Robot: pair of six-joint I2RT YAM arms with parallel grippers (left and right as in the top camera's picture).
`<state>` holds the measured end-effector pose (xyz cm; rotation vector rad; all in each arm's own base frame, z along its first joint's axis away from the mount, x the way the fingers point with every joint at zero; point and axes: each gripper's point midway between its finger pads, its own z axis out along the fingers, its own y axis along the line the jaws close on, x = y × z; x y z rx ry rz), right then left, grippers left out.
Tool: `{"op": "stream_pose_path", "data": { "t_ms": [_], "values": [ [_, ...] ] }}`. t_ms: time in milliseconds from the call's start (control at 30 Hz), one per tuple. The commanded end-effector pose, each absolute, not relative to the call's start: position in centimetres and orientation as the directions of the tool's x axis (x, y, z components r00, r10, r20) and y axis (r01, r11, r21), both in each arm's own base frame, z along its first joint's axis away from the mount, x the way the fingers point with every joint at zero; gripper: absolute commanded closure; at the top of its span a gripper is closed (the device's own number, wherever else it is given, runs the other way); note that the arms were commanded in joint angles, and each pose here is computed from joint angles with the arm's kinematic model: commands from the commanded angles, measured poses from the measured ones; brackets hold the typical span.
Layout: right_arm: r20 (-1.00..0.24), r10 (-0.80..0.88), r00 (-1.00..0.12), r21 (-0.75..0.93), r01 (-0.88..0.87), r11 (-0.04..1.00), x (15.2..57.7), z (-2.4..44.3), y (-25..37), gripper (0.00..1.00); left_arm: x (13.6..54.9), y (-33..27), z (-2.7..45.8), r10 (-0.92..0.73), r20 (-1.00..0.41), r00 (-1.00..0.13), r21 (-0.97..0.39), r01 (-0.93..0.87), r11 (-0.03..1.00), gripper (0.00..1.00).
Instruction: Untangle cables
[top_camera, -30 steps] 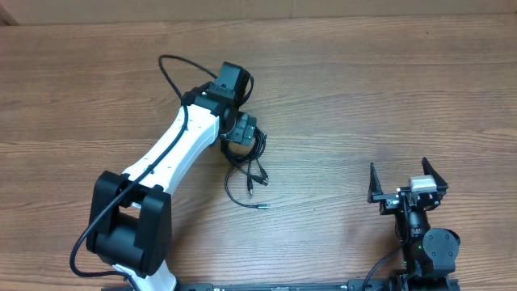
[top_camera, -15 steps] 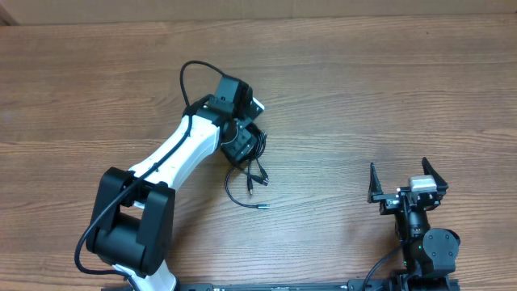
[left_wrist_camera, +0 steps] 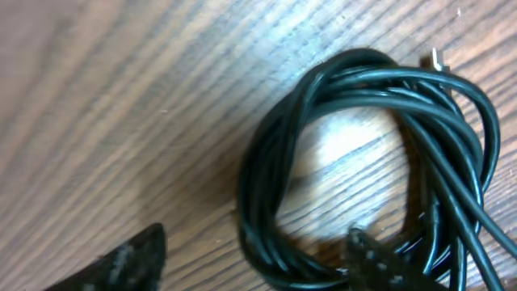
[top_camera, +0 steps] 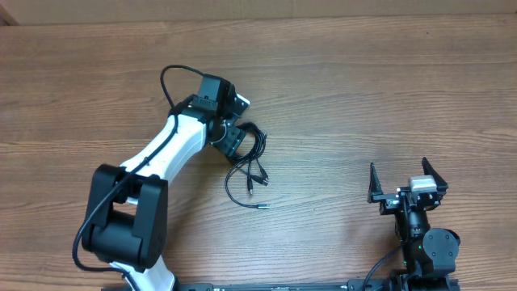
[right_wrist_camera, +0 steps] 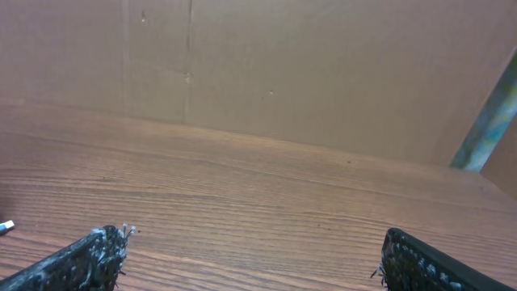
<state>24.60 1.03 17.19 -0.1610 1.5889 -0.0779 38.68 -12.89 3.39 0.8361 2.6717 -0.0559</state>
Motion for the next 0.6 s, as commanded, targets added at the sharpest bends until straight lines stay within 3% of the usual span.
{"op": "stream_pose_path", "data": {
  "t_ms": [0, 133, 233, 267, 333, 367, 567],
  "values": [
    [-0.988, -0.155, -0.016, -0.154, -0.049, 0.987, 24.6, 17.0, 1.0, 0.0, 37.7, -13.4, 1.2, 0.519, -0.285, -0.806, -0.004, 0.543, 0.84, 0.34],
    [-0.988, -0.155, -0.016, -0.154, -0.049, 0.987, 24.6, 17.0, 1.0, 0.0, 37.4, -13.3, 0.4, 0.471, -0.262, -0.842, -0.026, 0.494, 0.869, 0.41],
    [-0.988, -0.155, -0.016, -0.154, -0.049, 0.987, 24.6, 17.0, 1.0, 0.0, 37.0, -13.2, 0.3, 0.47, -0.247, -0.847, -0.029, 0.491, 0.87, 0.53],
    [-0.988, -0.155, -0.016, -0.154, -0.049, 0.987, 24.6, 17.0, 1.0, 0.0, 36.9, -13.1, 0.2, 0.471, -0.242, -0.849, -0.029, 0.491, 0.871, 0.63],
    [-0.988, -0.155, -0.016, -0.154, -0.049, 0.987, 24.6, 17.0, 1.0, 0.0, 36.7, -13.0, 0.2, 0.471, -0.233, -0.851, -0.029, 0.49, 0.871, 0.91],
    [-0.988, -0.155, -0.016, -0.154, -0.049, 0.987, 24.6, 17.0, 1.0, 0.0, 36.6, -12.9, 0.1, 0.471, -0.225, -0.853, -0.03, 0.489, 0.872, 0.96],
    [-0.988, -0.155, -0.016, -0.154, -0.049, 0.987, 24.6, 17.0, 1.0, 0.0, 34.4, -12.2, -0.2, 0.427, -0.129, -0.895, -0.052, 0.437, 0.898, 0.96]
  ]
}}
